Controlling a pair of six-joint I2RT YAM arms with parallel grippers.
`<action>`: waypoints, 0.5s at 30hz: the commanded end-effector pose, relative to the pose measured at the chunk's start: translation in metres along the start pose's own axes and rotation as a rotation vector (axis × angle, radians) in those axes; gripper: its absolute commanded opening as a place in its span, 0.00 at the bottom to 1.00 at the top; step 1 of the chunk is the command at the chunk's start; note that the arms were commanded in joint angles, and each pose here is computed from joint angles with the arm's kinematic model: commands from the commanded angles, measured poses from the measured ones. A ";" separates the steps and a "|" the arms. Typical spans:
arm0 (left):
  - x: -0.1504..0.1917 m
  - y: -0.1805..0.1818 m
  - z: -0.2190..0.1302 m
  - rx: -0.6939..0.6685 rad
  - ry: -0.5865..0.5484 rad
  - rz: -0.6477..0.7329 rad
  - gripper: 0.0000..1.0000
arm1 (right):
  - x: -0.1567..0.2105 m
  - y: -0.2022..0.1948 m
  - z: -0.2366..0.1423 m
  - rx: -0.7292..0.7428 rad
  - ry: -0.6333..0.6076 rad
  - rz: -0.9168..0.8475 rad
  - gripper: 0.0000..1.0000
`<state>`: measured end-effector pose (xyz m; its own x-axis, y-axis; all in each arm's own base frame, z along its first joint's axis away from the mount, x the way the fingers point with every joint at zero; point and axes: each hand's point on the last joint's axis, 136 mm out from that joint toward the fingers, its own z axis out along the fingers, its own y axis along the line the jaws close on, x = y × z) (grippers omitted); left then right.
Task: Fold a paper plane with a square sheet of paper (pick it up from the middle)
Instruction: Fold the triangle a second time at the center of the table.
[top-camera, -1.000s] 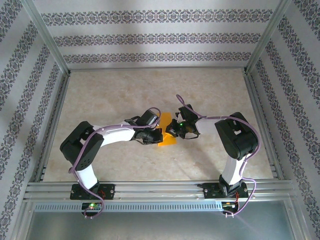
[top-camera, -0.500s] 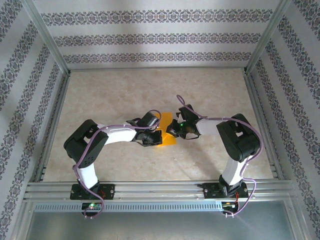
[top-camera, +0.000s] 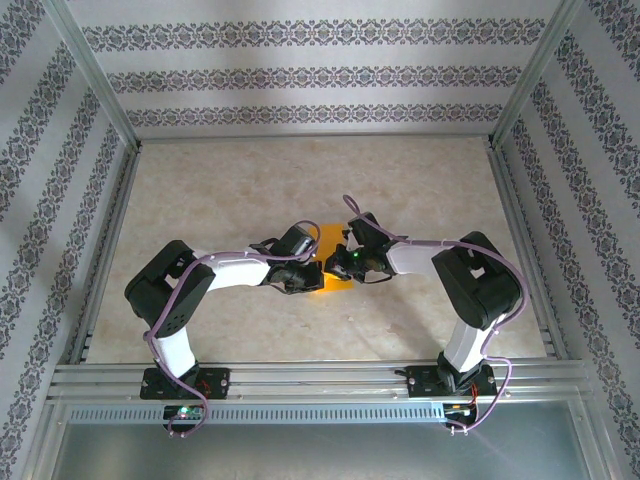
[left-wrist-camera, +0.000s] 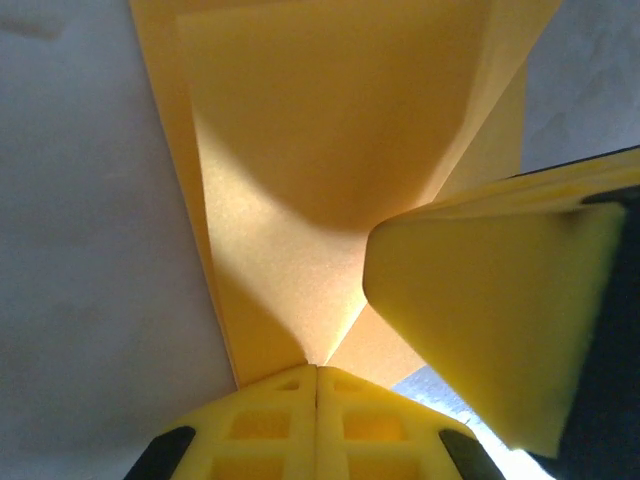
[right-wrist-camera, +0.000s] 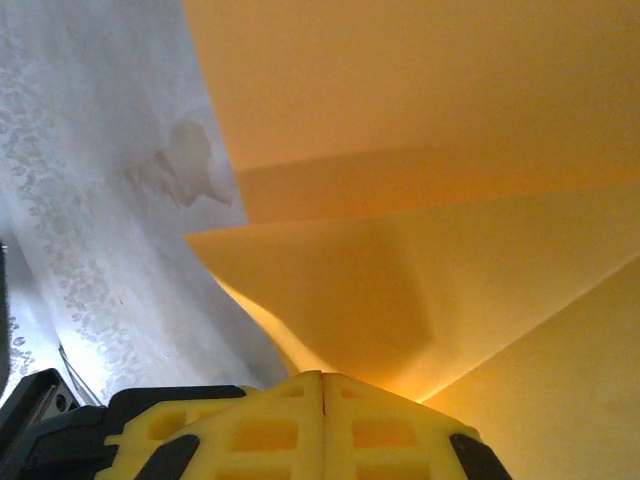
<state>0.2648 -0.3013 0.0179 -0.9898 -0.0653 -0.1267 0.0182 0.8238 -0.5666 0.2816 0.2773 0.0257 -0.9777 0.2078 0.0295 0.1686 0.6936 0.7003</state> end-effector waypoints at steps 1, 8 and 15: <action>0.020 0.028 0.005 -0.075 0.067 -0.046 0.00 | 0.011 -0.012 0.008 0.037 0.045 0.021 0.00; 0.017 0.020 0.000 -0.053 0.057 -0.040 0.00 | 0.014 -0.031 0.014 0.107 0.064 0.049 0.00; 0.000 -0.005 -0.020 0.013 -0.020 -0.014 0.02 | 0.012 -0.036 0.013 0.120 0.060 0.050 0.00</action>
<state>0.2614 -0.2985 0.0260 -0.9889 -0.0662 -0.1331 0.0220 0.8201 -0.5718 0.2771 0.2764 0.0144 -0.9769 0.2013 0.0711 0.1951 0.7065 0.6803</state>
